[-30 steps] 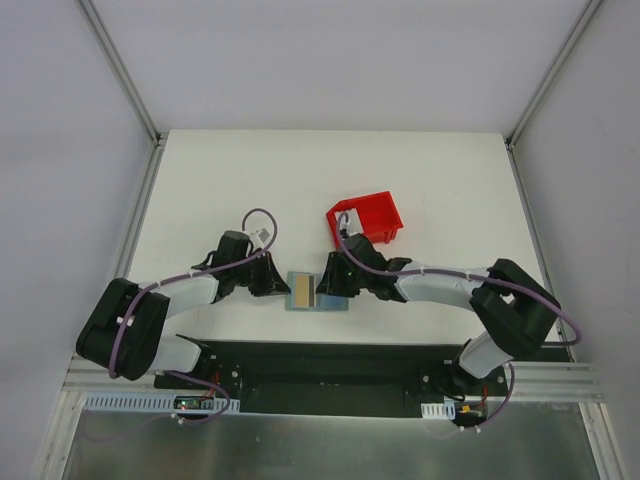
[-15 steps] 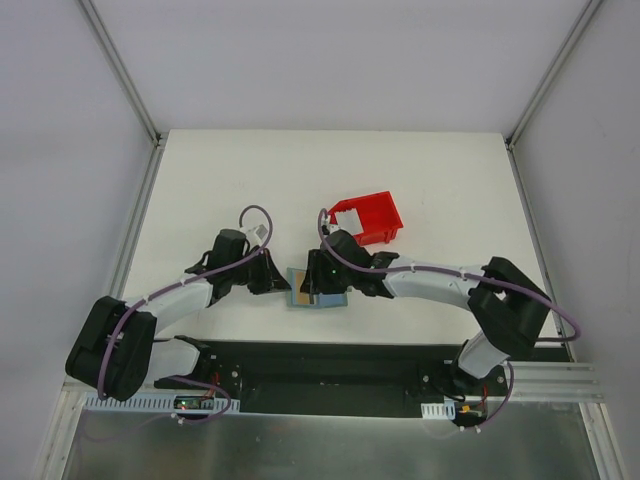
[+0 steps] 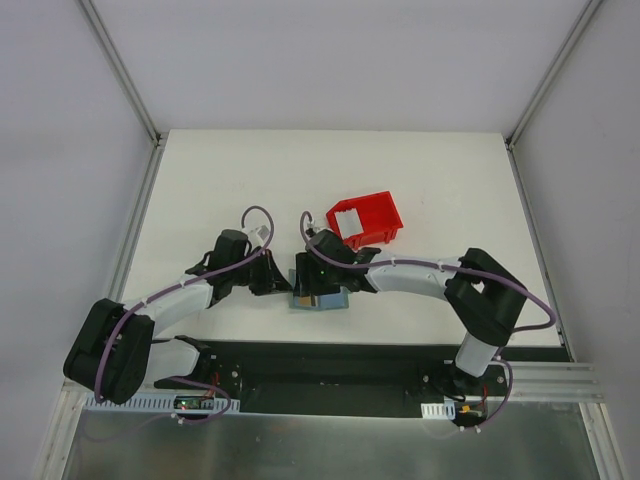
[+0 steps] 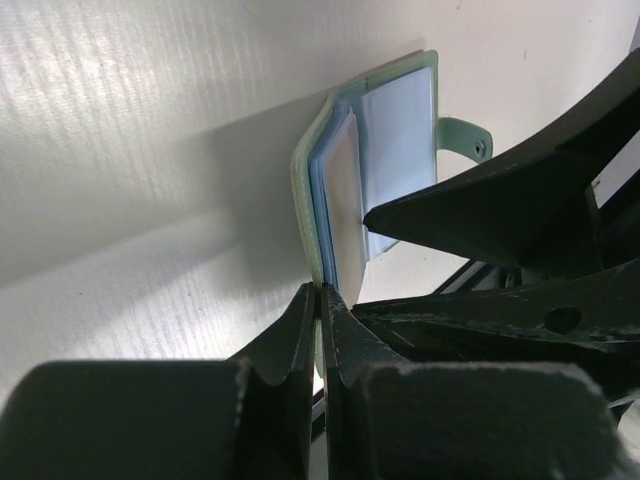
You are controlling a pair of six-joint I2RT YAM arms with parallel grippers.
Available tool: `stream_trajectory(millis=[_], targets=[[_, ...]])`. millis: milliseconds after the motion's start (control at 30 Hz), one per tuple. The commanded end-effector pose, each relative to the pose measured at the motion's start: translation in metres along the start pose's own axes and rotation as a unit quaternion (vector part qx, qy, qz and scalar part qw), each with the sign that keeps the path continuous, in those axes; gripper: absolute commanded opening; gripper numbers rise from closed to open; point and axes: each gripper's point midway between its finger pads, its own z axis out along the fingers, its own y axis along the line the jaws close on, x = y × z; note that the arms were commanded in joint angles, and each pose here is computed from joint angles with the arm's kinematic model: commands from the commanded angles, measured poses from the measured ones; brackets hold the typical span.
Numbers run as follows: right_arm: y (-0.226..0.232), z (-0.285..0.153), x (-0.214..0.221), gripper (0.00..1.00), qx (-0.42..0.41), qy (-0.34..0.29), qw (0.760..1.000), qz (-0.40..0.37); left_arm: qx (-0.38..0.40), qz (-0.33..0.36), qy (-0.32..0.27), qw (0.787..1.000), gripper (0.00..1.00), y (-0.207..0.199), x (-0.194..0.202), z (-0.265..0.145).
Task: Put the credit cards into the card holder
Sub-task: Insert the credit card into the card holder.
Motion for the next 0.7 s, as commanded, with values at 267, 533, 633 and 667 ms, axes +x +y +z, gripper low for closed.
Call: stream_trajectory(millis=[267, 533, 633, 667], targets=[[-0.002, -0.002, -0.002, 0.56, 0.041, -0.001, 0.999, -0.033, 0.040, 0.033, -0.010, 0.999, 0.00, -0.030, -0.011, -0.006], [-0.006, -0.012, -0.004, 0.46, 0.034, -0.010, 0.999, -0.033, 0.024, 0.026, -0.002, 0.999, 0.00, -0.019, -0.006, -0.001], [-0.005, -0.015, -0.004, 0.46, 0.025, -0.016, 0.999, -0.034, 0.021, 0.026, -0.002, 0.999, 0.00, -0.017, -0.006, -0.001], [-0.006, -0.016, -0.004, 0.46, 0.024, -0.015, 0.999, -0.034, 0.021, 0.027, -0.002, 0.999, 0.00, -0.017, -0.006, 0.000]])
